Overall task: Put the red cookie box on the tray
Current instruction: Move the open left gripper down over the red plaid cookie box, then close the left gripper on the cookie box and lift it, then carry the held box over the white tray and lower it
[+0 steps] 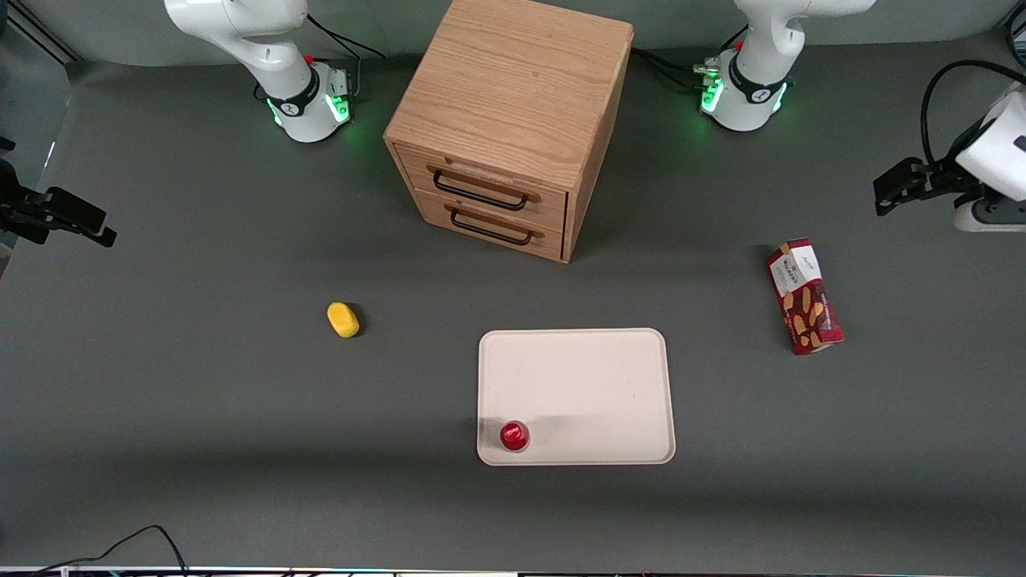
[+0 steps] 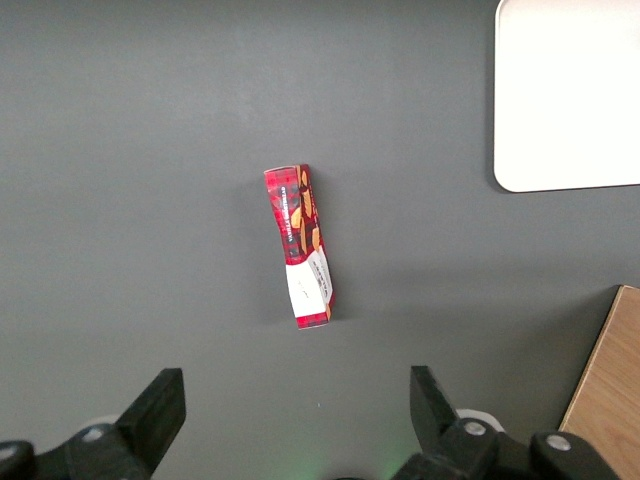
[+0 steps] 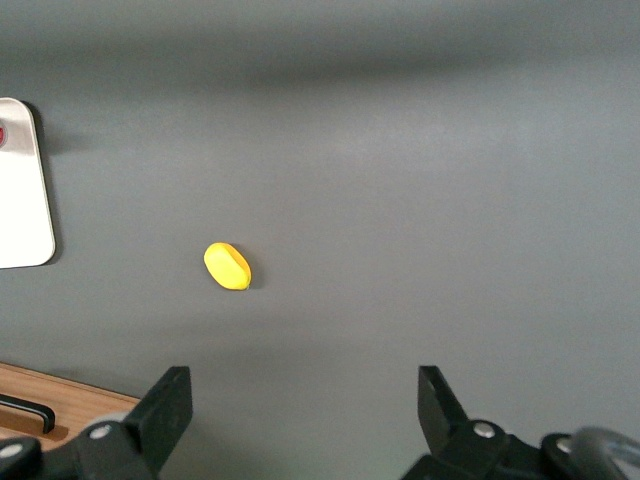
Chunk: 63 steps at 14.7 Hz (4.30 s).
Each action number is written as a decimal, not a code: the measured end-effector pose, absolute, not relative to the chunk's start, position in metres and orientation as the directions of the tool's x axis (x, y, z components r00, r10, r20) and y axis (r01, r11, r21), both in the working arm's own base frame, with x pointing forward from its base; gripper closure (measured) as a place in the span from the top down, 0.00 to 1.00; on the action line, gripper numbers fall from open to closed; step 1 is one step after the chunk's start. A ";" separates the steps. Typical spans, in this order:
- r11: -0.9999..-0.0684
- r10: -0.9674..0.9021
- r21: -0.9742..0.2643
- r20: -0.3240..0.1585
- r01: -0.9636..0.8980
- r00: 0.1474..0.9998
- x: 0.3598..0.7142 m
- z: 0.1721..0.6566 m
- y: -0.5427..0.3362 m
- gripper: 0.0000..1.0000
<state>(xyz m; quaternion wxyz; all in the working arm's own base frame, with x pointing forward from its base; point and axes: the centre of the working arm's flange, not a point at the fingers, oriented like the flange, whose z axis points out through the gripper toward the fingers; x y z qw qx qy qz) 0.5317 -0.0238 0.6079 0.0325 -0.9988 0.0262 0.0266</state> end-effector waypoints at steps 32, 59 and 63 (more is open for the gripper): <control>-0.998 -0.043 0.050 -0.007 -0.042 0.999 0.527 0.240 0.030 0.12; -0.953 0.290 0.101 0.053 0.284 0.956 0.677 0.249 -0.302 0.04; -0.953 0.290 0.103 0.055 0.283 0.956 0.677 0.243 -0.302 0.30</control>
